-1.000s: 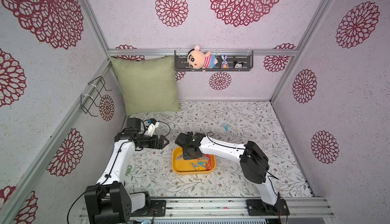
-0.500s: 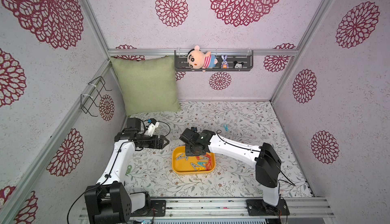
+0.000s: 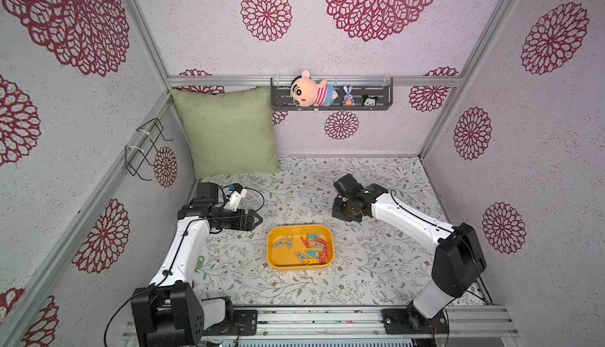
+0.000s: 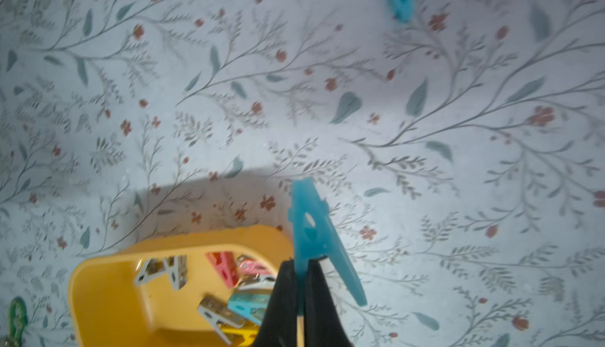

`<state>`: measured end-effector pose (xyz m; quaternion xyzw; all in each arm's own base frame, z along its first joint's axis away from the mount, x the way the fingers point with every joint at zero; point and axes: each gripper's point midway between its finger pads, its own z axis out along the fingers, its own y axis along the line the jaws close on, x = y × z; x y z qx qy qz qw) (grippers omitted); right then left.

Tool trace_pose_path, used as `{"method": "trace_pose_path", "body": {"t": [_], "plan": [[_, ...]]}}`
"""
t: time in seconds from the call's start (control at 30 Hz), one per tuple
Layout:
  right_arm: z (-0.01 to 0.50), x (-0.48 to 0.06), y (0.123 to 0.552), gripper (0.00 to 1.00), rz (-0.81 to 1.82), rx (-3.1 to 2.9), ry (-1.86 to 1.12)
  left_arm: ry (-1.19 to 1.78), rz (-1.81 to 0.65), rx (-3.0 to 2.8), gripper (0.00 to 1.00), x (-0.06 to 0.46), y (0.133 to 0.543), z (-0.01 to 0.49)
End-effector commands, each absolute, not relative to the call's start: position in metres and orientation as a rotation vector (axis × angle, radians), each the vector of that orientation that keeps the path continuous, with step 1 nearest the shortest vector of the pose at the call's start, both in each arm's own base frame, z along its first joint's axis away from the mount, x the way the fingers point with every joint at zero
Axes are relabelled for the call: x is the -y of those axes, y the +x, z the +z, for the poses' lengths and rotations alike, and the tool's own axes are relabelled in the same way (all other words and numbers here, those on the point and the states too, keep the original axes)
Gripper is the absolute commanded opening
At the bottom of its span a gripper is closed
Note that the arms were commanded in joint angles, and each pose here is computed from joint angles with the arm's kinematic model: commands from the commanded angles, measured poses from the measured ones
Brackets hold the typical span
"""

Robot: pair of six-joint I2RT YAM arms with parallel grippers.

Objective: Take the clothespins out of the storage box
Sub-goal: Place the clothespin at the center of the board.

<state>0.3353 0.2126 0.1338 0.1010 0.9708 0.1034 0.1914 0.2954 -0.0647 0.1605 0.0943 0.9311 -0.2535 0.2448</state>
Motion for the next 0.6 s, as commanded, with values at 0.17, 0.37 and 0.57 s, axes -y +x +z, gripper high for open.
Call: {"method": "trace_pose_path", "body": {"t": [0.17, 0.37, 0.57], "plan": [[0.099, -0.140, 0.395, 0.00, 0.149, -2.748, 0.304, 0.254, -0.689, -2.526, 0.97, 0.062, 0.297, 0.165], [0.074, -0.130, 0.433, 0.00, 0.136, -2.792, 0.297, 0.251, -0.684, -2.527, 0.97, 0.062, 0.297, 0.165], [0.059, -0.125, 0.465, 0.00, 0.077, -2.823, 0.276, 0.250, -0.684, -2.531, 0.97, 0.062, 0.298, 0.164]]}}
